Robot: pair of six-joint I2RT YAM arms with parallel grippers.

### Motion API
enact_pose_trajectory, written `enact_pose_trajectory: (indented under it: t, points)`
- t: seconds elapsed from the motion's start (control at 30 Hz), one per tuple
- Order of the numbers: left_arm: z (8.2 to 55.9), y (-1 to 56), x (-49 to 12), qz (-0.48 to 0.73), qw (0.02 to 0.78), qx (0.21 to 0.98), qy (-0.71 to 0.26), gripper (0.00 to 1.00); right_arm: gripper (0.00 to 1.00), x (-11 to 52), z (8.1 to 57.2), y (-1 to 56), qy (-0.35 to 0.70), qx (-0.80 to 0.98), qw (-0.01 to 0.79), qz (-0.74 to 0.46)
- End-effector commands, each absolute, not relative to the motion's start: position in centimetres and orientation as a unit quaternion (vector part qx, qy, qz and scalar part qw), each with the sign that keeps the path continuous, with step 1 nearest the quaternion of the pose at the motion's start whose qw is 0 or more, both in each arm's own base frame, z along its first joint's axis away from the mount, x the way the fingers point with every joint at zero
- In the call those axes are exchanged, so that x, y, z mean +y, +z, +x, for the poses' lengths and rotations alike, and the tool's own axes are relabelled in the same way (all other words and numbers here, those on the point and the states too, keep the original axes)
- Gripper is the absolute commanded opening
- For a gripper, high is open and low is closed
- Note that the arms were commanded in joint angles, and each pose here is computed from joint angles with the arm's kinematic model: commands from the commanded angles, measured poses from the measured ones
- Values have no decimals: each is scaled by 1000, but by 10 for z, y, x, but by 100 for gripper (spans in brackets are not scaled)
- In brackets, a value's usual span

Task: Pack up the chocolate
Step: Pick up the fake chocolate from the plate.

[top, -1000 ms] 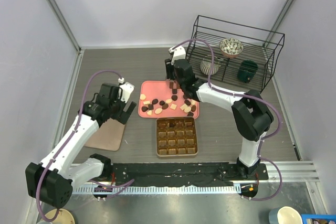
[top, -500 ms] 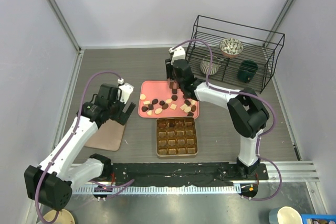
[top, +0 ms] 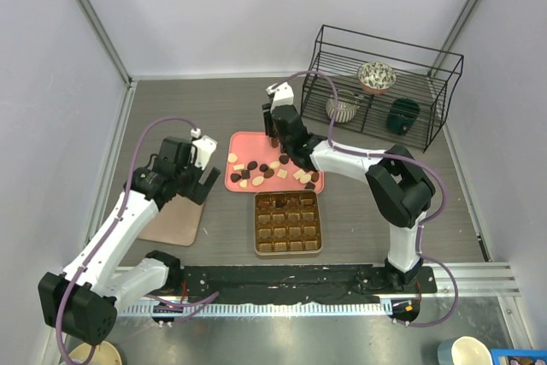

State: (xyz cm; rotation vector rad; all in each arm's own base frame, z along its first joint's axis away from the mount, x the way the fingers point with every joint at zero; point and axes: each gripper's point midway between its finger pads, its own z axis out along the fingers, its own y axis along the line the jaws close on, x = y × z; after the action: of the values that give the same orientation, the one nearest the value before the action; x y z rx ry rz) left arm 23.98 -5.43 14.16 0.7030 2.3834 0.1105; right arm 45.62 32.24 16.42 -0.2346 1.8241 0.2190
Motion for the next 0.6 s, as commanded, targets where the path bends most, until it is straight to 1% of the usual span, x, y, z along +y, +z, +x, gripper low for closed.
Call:
enact_pose_trajectory:
  t: [0.0, 0.2, 0.3, 0.33, 0.4, 0.43, 0.57]
  points:
    - [241, 155, -53, 267, 340, 901, 42, 100, 41, 332, 448, 180, 106, 770, 622, -93]
    - [238, 155, -52, 268, 341, 900, 43, 100, 41, 335, 441, 172, 105, 773, 617, -106]
    - [237, 154, -51, 268, 340, 901, 44, 100, 37, 337, 442, 178, 109, 769, 620, -108]
    - [237, 154, -51, 267, 339, 901, 44, 100, 32, 338, 442, 185, 112, 767, 623, -107]
    - [237, 152, -50, 269, 337, 901, 47, 100, 29, 341, 438, 204, 121, 756, 632, -116]
    - [236, 152, -49, 269, 337, 901, 49, 100, 28, 348, 430, 229, 136, 740, 648, -122]
    - [236, 150, -46, 269, 334, 902, 58, 100, 28, 354, 406, 281, 142, 719, 663, -151]
